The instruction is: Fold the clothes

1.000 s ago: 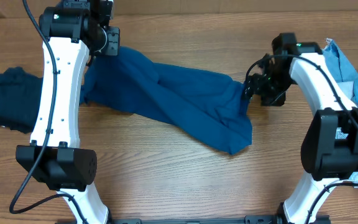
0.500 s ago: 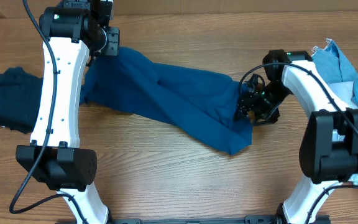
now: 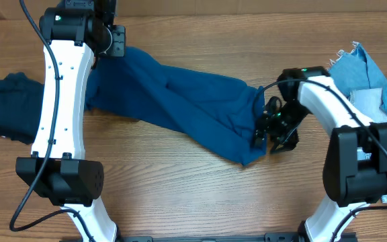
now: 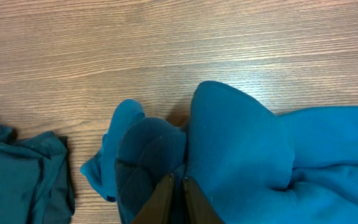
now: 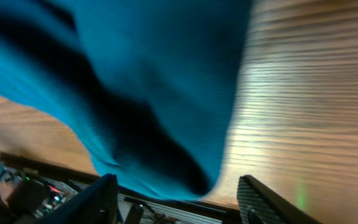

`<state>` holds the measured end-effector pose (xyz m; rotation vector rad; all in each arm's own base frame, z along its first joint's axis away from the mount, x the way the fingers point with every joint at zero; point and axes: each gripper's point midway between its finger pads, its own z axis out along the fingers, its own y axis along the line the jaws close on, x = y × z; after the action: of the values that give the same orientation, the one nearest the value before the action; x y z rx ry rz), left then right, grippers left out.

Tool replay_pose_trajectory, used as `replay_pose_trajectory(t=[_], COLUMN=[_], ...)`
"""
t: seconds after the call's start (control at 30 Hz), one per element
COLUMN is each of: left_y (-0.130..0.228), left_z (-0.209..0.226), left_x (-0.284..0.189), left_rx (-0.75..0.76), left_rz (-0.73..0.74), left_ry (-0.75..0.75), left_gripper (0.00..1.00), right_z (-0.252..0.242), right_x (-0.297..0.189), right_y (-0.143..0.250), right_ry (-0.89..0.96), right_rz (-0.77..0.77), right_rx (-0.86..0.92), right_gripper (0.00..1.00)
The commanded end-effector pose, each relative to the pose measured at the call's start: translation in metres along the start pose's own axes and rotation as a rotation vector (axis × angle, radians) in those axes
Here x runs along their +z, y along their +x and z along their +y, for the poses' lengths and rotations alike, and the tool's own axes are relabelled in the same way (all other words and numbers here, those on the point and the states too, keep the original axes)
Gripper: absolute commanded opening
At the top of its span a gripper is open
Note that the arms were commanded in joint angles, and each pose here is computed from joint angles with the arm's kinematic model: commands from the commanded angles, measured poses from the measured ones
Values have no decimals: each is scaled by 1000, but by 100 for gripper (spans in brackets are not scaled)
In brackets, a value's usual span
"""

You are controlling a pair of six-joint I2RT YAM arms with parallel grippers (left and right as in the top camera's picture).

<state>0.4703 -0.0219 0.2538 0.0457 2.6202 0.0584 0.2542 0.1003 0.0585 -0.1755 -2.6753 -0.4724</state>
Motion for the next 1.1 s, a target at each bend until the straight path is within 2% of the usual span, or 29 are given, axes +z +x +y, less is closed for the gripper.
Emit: replay_pose_trajectory(t=[0.0, 0.1, 0.23, 0.3, 0.4, 0.5, 0.67, 0.77, 0.8, 0.97, 1.03, 1.07], left_y=[-7, -6, -6, -6, -6, -6, -9, -24, -31, -44, -42, -40], left_z=[5, 2, 1, 1, 1, 1, 2, 4, 4, 8, 9, 10], left_x=[-9, -9, -9, -9, -9, -9, -17, -49, -65, -129, -142, -150], left_rx=[-19, -19, -18, -18, -18, -19, -20, -26, -29, -37, -37, -37], left_rz=[-35, -33, -33, -33, -33, -33, -54, -145, -191, -344, -364, -374], left_ry=[-13, 2, 12, 12, 12, 12, 11, 13, 15, 21, 21, 16], left_gripper=[9, 9, 9, 9, 9, 9, 6, 4, 4, 4, 4, 4], right_z=[14, 13, 14, 18, 29, 29, -19, -36, -34, 33, 37, 22], right_x=[1, 5, 7, -1, -27, -75, -174, -244, -267, -336, -345, -349], right_y=[3, 0, -11, -14, -21, -34, -54, -56, -55, -40, -35, -35], right_ry=[-18, -23, -33, -40, -43, 43, 238, 209, 199, 90, 83, 120], right_rz=[-15, -26, -72, -105, -199, -371, -703, -892, -953, -1129, -1153, -1169], right_rx=[-40, -27, -45, -64, -130, -155, 102, 196, 167, -308, -319, -195], right_gripper=[58, 45, 14, 4, 4, 4, 4, 4, 4, 4, 4, 4])
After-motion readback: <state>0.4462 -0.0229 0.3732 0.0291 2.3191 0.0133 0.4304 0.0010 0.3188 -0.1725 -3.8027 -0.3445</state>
